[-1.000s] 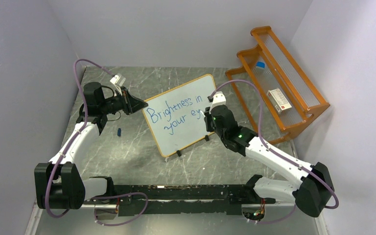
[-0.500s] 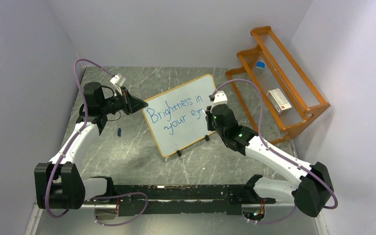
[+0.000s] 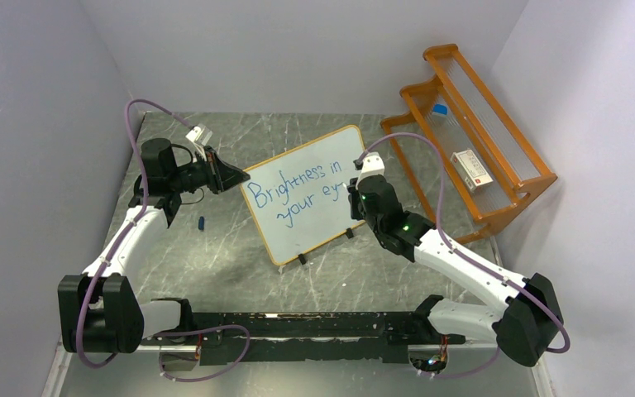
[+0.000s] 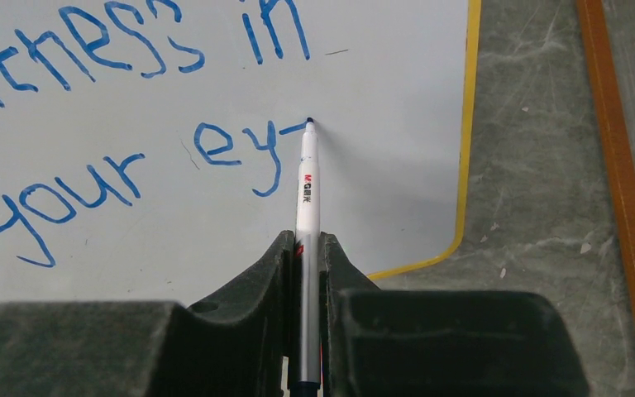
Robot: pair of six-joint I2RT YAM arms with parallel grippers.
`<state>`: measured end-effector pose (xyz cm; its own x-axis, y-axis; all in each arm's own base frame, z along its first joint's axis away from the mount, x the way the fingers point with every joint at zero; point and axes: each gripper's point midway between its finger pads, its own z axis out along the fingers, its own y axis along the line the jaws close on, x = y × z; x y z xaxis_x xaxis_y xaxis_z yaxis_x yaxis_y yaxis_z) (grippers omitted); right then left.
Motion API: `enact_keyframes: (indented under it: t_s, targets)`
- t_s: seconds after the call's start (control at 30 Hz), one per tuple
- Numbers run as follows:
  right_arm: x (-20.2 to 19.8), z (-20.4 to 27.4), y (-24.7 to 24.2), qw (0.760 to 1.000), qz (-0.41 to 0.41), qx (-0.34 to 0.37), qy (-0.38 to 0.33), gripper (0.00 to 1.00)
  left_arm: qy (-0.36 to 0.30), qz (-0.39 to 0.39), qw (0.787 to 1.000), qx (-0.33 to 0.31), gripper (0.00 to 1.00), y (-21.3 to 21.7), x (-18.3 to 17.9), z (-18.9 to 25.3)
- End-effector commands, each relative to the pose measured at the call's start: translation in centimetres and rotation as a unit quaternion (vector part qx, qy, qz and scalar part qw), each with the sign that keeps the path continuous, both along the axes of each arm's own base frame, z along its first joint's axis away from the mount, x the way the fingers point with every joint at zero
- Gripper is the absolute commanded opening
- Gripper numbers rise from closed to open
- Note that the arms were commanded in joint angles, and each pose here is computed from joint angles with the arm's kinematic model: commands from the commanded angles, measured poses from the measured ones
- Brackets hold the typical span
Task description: Write a sentence on the whiteboard
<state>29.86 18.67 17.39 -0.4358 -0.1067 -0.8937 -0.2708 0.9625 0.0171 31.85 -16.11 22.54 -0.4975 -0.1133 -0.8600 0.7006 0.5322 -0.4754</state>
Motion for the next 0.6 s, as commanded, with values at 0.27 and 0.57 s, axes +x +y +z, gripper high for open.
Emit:
enact_keyframes:
  t_s: [0.27, 0.57]
  targets:
    - [1.09, 2.37, 0.75, 0.999, 0.006, 0.020, -0.032, 0.00, 0.081, 0.020, 0.996, 0.043, 0.05, 0.37, -0.66, -5.52]
    - [1.00, 2.34, 1.08, 0.999, 0.016, 0.022, -0.028, 0.00, 0.081, 0.021, 0.996, 0.044, 0.05, 0.39, -0.64, -5.53]
